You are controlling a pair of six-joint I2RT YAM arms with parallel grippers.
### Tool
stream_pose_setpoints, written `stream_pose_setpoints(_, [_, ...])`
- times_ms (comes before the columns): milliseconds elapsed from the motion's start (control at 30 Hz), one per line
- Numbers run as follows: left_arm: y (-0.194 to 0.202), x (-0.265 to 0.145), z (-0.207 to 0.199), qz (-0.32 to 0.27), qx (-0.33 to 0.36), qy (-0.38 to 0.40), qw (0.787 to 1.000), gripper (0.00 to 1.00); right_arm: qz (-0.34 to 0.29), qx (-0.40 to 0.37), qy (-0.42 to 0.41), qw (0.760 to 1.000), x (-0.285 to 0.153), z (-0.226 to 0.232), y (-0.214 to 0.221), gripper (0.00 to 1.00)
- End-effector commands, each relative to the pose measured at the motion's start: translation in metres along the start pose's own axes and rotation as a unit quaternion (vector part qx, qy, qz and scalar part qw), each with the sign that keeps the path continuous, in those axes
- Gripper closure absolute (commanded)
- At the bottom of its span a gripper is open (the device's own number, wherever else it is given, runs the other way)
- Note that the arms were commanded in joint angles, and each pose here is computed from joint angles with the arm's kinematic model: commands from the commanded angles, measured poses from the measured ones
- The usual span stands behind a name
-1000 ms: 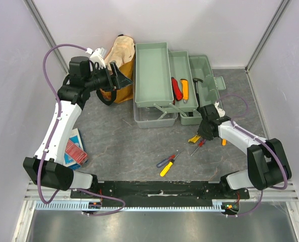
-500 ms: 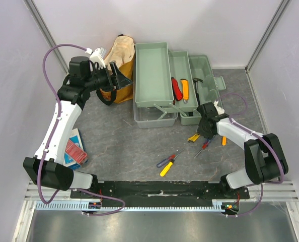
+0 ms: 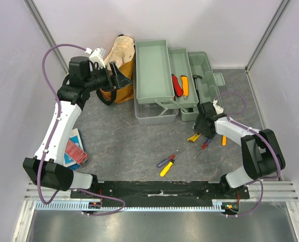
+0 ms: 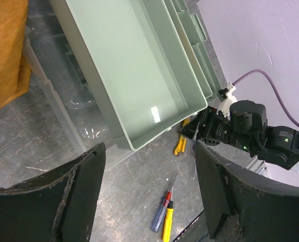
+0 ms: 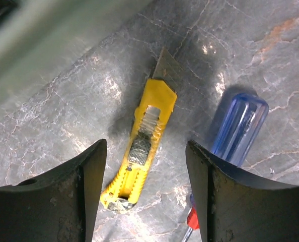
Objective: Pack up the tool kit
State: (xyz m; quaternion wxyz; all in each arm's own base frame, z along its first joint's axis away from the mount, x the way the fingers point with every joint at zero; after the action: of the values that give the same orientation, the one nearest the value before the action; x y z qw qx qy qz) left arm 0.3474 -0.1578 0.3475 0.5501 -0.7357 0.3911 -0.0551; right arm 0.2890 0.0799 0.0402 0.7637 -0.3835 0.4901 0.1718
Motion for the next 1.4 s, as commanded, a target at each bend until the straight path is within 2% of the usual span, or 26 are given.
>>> stream_pose_setpoints(0, [-0.005,-0.007,-0.003,-0.014,0.026,-0.002,1.000,0.23,0.006,-0.007,0.028,1.000,0.015,-0.010,0.008,0.30])
stream_pose_setpoints(67, [-0.006,-0.007,-0.002,-0.015,0.026,-0.005,1.000,0.23,0.011,-0.008,0.032,0.999,0.015,-0.014,0.012,0.34])
stream_pose_setpoints(267, [-0.005,-0.006,-0.001,-0.013,0.025,-0.007,1.000,0.23,0.022,-0.015,0.060,0.998,0.013,-0.028,0.019,0.60])
stream_pose_setpoints(333, [-0.004,-0.005,0.000,-0.012,0.022,-0.007,1.000,0.23,0.021,-0.017,0.060,0.998,0.011,-0.028,0.018,0.66])
stream_pose_setpoints(500, [-0.003,-0.004,0.000,-0.009,0.020,-0.006,1.000,0.23,0.015,-0.018,0.044,0.999,0.007,-0.021,0.013,0.90])
stream_pose_setpoints(600, [-0.003,-0.003,0.000,-0.009,0.020,-0.006,1.000,0.23,-0.005,-0.016,0.023,1.000,-0.004,-0.012,0.001,0.99])
stream_pose_setpoints(1033, [-0.004,-0.001,0.001,-0.009,0.020,-0.004,1.000,0.23,-0.100,0.021,-0.031,0.994,-0.067,0.016,-0.054,1.00])
stream_pose_setpoints(1367, [-0.004,0.000,0.001,-0.007,0.022,-0.002,1.000,0.23,-0.217,-0.001,-0.113,0.970,-0.144,0.078,-0.139,0.99])
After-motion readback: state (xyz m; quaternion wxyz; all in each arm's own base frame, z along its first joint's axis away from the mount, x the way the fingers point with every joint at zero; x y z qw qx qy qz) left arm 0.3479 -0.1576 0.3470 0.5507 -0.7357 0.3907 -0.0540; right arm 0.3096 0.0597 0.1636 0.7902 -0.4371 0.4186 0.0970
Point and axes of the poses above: each gripper's point midway between its finger pads, its own x axis out along the fingers, its own z axis along the line the jaws close on, y = z × x, the point moved 2 cm from there along -x, back along the fingers, and after that the axes turned 12 degrees about x, right-handed, at the moved point
